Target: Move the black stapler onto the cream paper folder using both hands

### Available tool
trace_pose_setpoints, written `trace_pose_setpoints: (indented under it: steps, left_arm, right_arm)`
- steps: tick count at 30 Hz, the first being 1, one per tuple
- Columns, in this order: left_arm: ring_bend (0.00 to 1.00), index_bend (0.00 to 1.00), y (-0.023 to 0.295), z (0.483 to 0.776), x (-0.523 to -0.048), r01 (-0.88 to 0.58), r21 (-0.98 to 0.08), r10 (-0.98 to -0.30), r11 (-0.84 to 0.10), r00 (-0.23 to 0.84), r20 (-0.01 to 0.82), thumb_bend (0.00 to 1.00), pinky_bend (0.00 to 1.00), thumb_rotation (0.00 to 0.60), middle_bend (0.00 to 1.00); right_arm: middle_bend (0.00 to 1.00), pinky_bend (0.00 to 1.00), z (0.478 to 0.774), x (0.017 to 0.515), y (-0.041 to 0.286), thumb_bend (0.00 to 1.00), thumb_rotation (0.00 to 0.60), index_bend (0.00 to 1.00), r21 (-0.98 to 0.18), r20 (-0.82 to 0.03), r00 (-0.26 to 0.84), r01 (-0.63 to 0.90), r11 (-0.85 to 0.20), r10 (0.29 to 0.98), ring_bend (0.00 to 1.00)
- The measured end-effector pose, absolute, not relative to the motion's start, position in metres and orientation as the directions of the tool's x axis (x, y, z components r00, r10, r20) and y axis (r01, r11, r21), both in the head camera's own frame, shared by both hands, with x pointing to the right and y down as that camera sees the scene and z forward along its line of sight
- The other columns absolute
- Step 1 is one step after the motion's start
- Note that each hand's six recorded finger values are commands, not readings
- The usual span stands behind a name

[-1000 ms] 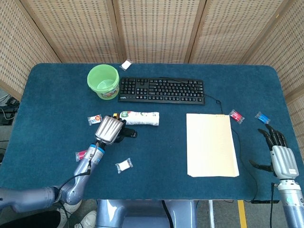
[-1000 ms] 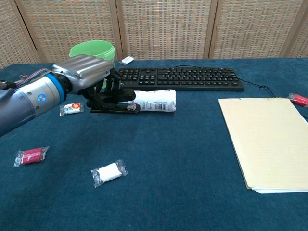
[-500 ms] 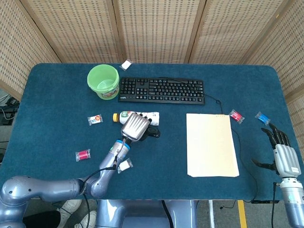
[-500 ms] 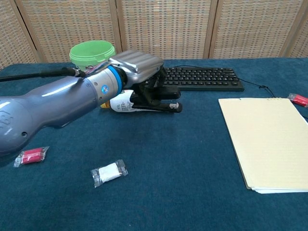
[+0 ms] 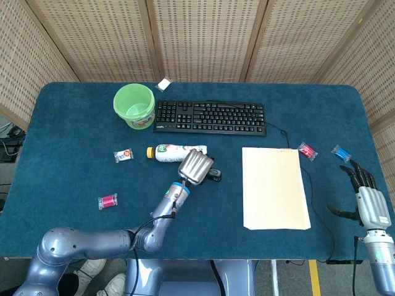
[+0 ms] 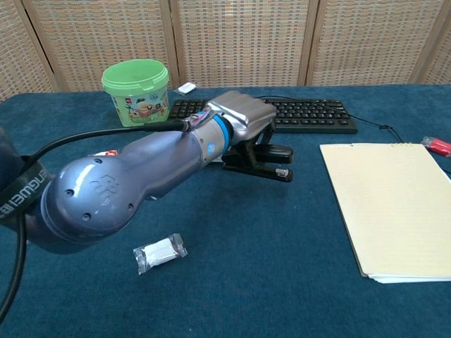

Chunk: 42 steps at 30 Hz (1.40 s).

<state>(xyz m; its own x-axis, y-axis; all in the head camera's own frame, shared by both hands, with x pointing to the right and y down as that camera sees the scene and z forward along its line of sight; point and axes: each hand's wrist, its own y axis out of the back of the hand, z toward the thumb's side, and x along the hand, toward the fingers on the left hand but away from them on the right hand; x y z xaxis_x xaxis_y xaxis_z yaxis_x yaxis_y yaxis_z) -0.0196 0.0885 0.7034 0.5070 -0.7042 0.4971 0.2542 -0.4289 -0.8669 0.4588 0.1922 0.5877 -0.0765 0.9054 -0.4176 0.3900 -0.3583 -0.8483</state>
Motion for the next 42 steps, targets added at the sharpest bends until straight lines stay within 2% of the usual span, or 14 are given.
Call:
trace_pose_setpoints:
  steps: [5,9,11,16,19,21,31,37,42]
  left_arm:
    - [0.4,0.65,0.092,0.707,-0.006,0.253,-0.866,-0.691,-0.432,0.523,0.498,0.47,0.47,0.6,0.41]
    - [0.25,0.47,0.098,0.711,-0.004,0.263,-0.855,-0.674,-0.447,0.53,0.515,0.4,0.36,0.6,0.21]
    - [0.21,0.42,0.101,0.713,-0.003,0.267,-0.848,-0.664,-0.459,0.531,0.526,0.37,0.33,0.6,0.15]
    - [0.06,0.27,0.105,0.712,-0.004,0.27,-0.839,-0.648,-0.473,0.538,0.539,0.29,0.17,0.6,0.02]
    - [0.01,0.2,0.104,0.709,-0.005,0.264,-0.841,-0.649,-0.472,0.542,0.534,0.29,0.11,0.6,0.0]
    - [0.0,0.17,0.104,0.707,-0.006,0.255,-0.844,-0.651,-0.472,0.544,0.529,0.29,0.1,0.6,0.0]
    - [0.0,0.14,0.091,0.685,-0.028,0.181,-0.874,-0.696,-0.451,0.541,0.472,0.29,0.05,0.6,0.0]
    - [0.0,0.08,0.064,0.657,-0.069,0.126,-0.903,-0.76,-0.411,0.501,0.415,0.28,0.01,0.6,0.0]
    - [0.0,0.0,0.043,0.632,-0.127,0.106,-0.921,-0.819,-0.374,0.429,0.382,0.27,0.0,0.6,0.0]
  right_arm:
    - [0.0,0.05,0.587,0.464,0.19,0.06,0.6,0.16,-0.848,-0.414,-0.09,0.4,-0.348,0.906,0.0]
    - [0.0,0.05,0.587,0.464,0.19,0.06,0.6,0.16,-0.847,-0.415,-0.086,0.401,-0.349,0.906,0.0]
    - [0.0,0.05,0.586,0.462,0.19,0.06,0.6,0.16,-0.847,-0.411,-0.08,0.401,-0.348,0.908,0.0]
    - [0.0,0.05,0.586,0.46,0.19,0.06,0.6,0.16,-0.847,-0.412,-0.077,0.401,-0.35,0.908,0.0]
    - [0.0,0.05,0.586,0.459,0.19,0.06,0.6,0.16,-0.847,-0.411,-0.074,0.399,-0.351,0.909,0.0]
    - [0.0,0.05,0.585,0.459,0.19,0.06,0.6,0.16,-0.848,-0.409,-0.073,0.399,-0.349,0.909,0.0]
    - [0.0,0.05,0.582,0.457,0.19,0.06,0.6,0.16,-0.849,-0.404,-0.068,0.4,-0.346,0.912,0.0]
    - [0.0,0.05,0.58,0.451,0.191,0.06,0.6,0.16,-0.851,-0.398,-0.053,0.394,-0.347,0.916,0.0]
    - [0.0,0.05,0.58,0.445,0.193,0.06,0.6,0.16,-0.855,-0.398,-0.039,0.378,-0.355,0.916,0.0]
